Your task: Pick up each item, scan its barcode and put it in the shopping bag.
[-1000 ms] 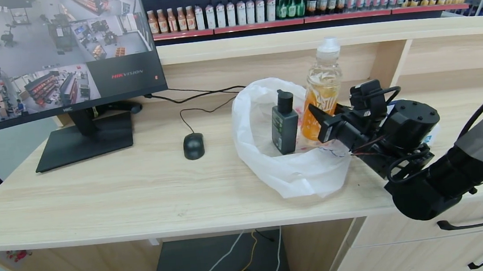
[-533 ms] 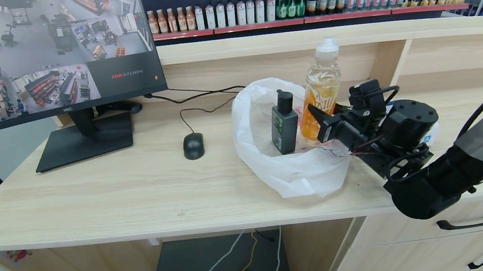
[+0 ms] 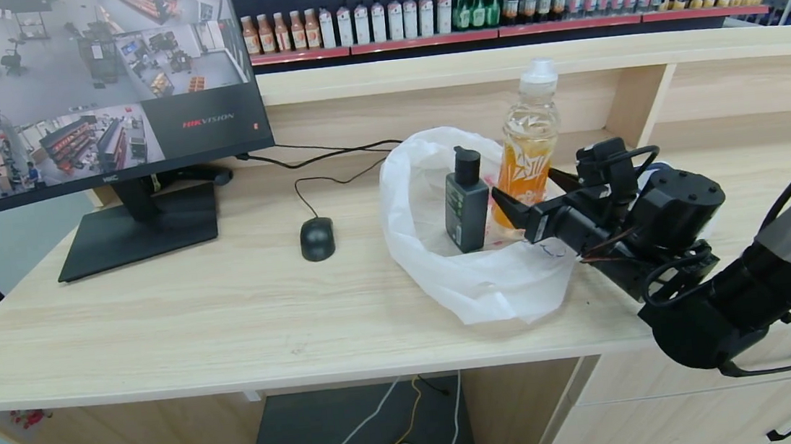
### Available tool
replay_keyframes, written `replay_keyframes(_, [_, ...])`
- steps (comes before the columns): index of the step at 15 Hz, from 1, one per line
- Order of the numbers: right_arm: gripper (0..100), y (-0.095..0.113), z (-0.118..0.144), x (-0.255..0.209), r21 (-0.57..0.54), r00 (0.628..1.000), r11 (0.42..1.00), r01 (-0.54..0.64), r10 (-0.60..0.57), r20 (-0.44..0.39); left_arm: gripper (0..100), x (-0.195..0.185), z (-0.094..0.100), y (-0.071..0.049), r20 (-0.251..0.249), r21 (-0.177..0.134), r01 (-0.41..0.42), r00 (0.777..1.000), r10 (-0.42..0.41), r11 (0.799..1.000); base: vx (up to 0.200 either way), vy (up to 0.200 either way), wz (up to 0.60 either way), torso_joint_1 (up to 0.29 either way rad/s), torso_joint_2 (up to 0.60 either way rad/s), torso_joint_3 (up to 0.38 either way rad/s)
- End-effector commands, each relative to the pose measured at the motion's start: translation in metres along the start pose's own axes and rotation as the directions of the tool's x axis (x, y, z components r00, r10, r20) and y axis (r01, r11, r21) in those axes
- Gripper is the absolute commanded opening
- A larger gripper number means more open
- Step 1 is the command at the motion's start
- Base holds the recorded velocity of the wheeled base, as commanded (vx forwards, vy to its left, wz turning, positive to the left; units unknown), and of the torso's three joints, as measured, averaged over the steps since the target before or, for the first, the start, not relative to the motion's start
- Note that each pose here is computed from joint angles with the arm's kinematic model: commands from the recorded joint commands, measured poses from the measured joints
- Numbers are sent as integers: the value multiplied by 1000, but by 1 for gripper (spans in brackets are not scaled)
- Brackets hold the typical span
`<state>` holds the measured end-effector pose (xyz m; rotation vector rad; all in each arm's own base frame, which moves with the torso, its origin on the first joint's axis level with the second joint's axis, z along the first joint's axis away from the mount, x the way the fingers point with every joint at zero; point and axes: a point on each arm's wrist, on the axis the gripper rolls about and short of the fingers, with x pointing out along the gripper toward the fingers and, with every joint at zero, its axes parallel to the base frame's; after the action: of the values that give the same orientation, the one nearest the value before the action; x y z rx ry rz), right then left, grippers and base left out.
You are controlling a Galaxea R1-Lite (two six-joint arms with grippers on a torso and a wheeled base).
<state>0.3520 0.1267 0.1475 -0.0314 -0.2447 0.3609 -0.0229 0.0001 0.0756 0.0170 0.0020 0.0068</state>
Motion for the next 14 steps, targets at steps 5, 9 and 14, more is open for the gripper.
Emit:
replay_keyframes(5, [100,-5,39,-43,1,1000,1000,10,-10,25,100,0,0,0,-1,0,-1,1000,1,1000,0,0,0,0,0,0])
replay_keyframes(9, [100,-13,70,-88,-6,998,999,38,-37,57,100,0,0,0,0,0,-1,1000,1,1000,0,0,0,0,0,0])
replay_keyframes(14, [100,-10,97,-161,-10,996,999,34,-33,86,100,0,0,0,-1,0,-1,1000,1,1000,0,0,0,0,0,0])
